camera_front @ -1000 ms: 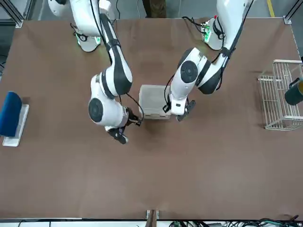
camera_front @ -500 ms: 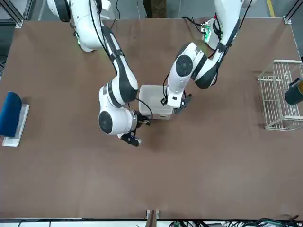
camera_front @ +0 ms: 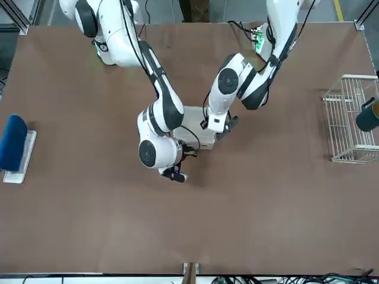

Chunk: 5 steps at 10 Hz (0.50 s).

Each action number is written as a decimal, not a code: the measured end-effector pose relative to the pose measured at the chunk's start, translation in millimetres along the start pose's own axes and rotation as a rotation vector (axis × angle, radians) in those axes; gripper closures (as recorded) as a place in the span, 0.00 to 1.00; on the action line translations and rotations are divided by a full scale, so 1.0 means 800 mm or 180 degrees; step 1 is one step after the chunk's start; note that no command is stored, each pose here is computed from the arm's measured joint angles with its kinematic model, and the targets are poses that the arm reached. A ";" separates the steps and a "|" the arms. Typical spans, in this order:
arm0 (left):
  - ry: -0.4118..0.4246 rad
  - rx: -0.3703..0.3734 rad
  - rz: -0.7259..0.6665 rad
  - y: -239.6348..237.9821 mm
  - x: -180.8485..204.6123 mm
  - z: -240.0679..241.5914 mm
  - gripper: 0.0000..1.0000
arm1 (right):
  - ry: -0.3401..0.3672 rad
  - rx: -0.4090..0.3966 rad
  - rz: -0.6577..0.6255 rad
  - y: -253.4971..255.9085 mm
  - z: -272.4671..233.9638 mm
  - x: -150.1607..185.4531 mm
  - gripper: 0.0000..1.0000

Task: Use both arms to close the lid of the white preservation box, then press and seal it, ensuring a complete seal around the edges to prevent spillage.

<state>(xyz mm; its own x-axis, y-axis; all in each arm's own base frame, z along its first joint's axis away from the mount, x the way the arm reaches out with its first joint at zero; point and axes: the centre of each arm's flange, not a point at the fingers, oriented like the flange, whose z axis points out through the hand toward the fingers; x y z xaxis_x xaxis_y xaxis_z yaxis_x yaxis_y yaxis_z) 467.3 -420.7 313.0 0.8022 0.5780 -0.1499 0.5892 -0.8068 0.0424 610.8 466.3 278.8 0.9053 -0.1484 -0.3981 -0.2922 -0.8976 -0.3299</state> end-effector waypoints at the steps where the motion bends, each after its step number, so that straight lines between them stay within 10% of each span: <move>1: 0.0010 -0.0014 0.0007 -0.001 -0.001 0.000 0.99 | -0.0018 -0.0027 -0.0016 -0.003 0.010 -0.004 0.99; 5: 0.0059 -0.0086 0.0023 -0.005 -0.005 0.001 0.99 | -0.0026 -0.0060 -0.0044 -0.007 0.024 -0.010 0.99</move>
<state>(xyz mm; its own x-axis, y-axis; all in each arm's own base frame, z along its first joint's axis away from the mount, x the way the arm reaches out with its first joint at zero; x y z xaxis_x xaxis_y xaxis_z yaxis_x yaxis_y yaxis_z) 461.5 -419.8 312.2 0.8079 0.5745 -0.1310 0.5856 -0.8075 0.0701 599.2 480.7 267.7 0.9066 -0.1325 -0.4006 -0.2737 -0.9073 -0.3192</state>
